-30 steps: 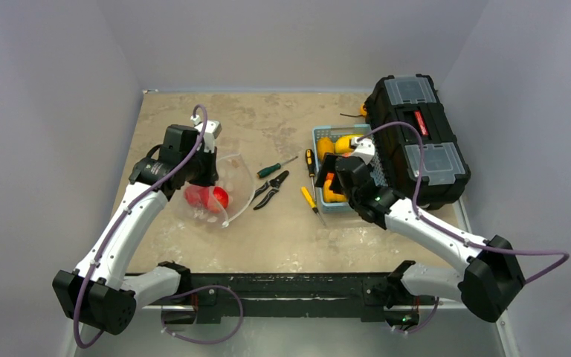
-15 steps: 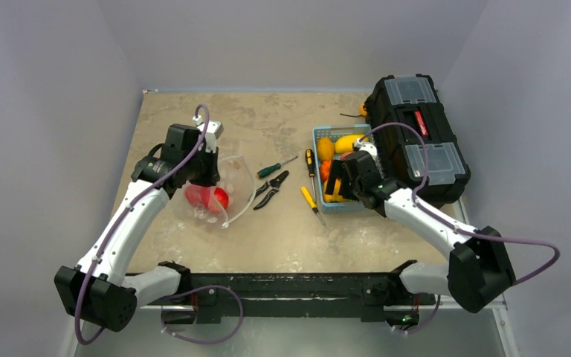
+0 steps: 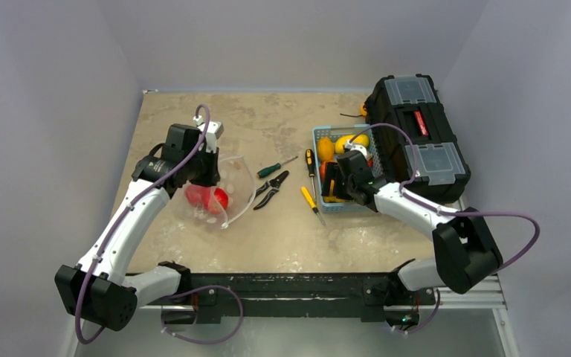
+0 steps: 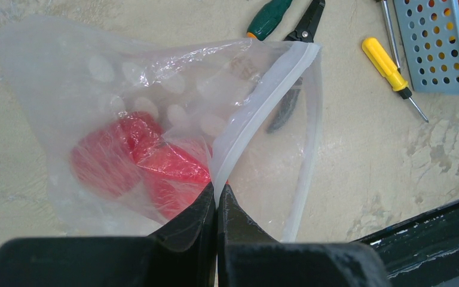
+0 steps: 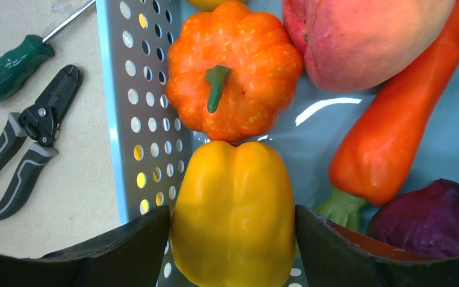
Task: Place the food in the zip-top bag and seal the zipper
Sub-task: Pick up the fake vegetable from the bin, then place the fake vegetable in the zipper food storage bag.
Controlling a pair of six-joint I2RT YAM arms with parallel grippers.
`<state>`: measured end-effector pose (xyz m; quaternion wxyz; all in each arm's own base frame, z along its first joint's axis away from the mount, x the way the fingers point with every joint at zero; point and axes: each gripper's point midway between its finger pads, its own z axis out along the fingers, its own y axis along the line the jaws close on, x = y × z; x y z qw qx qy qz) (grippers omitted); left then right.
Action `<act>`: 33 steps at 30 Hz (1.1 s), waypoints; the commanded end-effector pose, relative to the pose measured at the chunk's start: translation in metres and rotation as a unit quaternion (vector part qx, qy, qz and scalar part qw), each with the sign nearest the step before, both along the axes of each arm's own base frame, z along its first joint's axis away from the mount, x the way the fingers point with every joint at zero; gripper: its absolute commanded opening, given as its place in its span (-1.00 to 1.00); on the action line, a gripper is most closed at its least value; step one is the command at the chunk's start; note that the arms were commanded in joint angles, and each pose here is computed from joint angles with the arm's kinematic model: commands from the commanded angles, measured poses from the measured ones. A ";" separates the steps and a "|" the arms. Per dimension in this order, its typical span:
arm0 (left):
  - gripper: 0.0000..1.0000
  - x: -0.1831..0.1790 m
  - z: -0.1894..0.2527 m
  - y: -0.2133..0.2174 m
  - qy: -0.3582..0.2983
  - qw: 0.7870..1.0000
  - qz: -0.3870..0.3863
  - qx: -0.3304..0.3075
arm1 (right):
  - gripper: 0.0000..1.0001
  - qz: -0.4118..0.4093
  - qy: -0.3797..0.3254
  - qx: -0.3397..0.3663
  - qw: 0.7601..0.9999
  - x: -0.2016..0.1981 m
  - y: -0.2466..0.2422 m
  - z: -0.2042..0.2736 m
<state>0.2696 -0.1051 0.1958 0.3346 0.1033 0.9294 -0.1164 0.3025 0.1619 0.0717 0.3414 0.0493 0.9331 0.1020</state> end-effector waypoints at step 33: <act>-1.00 0.003 0.012 -0.005 -0.014 1.000 -0.005 -0.014 | -1.00 0.207 -0.266 0.243 0.910 0.001 0.093 0.163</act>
